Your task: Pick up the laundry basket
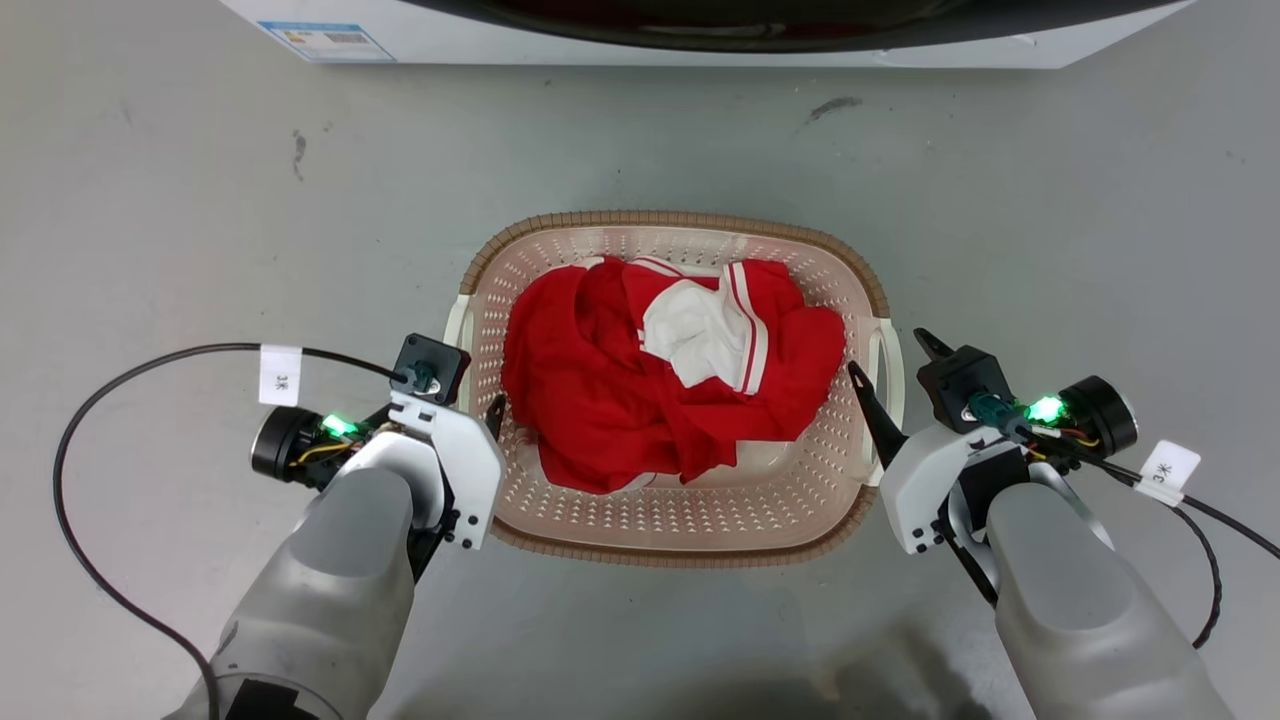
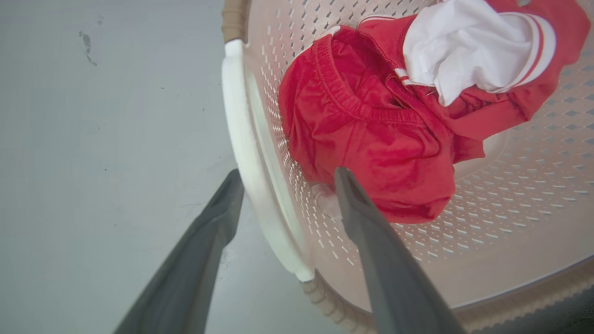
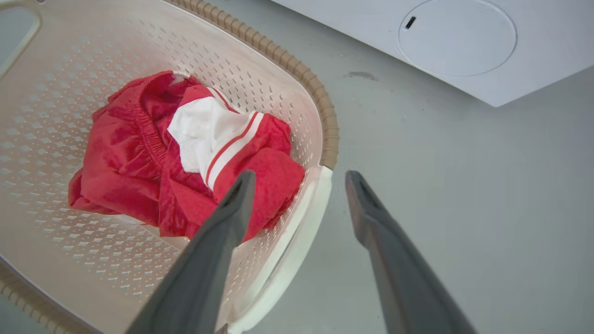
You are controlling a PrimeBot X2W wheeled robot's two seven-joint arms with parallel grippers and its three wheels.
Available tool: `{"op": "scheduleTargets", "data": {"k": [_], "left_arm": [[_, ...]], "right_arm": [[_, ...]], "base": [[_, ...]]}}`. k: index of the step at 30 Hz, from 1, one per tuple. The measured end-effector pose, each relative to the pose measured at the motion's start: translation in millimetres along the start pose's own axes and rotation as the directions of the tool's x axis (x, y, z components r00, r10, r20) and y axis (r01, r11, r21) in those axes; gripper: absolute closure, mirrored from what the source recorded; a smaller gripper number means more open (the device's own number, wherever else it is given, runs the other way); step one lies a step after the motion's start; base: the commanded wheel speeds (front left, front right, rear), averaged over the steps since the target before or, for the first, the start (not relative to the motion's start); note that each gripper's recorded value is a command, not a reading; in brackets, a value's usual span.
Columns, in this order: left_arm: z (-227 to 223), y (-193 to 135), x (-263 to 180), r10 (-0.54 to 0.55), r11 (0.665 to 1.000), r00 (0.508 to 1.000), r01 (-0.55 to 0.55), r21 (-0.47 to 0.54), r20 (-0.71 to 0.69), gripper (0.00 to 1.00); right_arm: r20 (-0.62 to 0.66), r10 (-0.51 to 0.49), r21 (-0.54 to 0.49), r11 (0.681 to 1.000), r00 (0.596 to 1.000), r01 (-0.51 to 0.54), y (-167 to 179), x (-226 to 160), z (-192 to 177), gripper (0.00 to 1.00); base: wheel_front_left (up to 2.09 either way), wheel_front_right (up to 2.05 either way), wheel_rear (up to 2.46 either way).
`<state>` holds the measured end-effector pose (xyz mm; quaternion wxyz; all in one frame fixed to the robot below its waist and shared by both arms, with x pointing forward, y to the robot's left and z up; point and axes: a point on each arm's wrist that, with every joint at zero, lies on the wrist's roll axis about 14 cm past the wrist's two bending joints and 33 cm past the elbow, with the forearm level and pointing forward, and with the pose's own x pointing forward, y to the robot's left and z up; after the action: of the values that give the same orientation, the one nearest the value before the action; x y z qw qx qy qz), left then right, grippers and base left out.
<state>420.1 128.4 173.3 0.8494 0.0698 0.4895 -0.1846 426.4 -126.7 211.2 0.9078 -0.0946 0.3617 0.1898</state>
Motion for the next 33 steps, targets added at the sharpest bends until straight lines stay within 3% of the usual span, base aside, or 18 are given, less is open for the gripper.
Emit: {"op": "scheduleTargets", "data": {"k": [33], "left_arm": [[-18, -3, 22, -0.037, 0.998, 0.996, 0.041, 0.046, -0.084, 0.00]], "right_arm": [[-0.205, 0.072, 0.088, 0.995, 0.976, -0.055, 16, 17, -57, 0.00]], "base": [[0.00, 0.00, 0.00]]}}
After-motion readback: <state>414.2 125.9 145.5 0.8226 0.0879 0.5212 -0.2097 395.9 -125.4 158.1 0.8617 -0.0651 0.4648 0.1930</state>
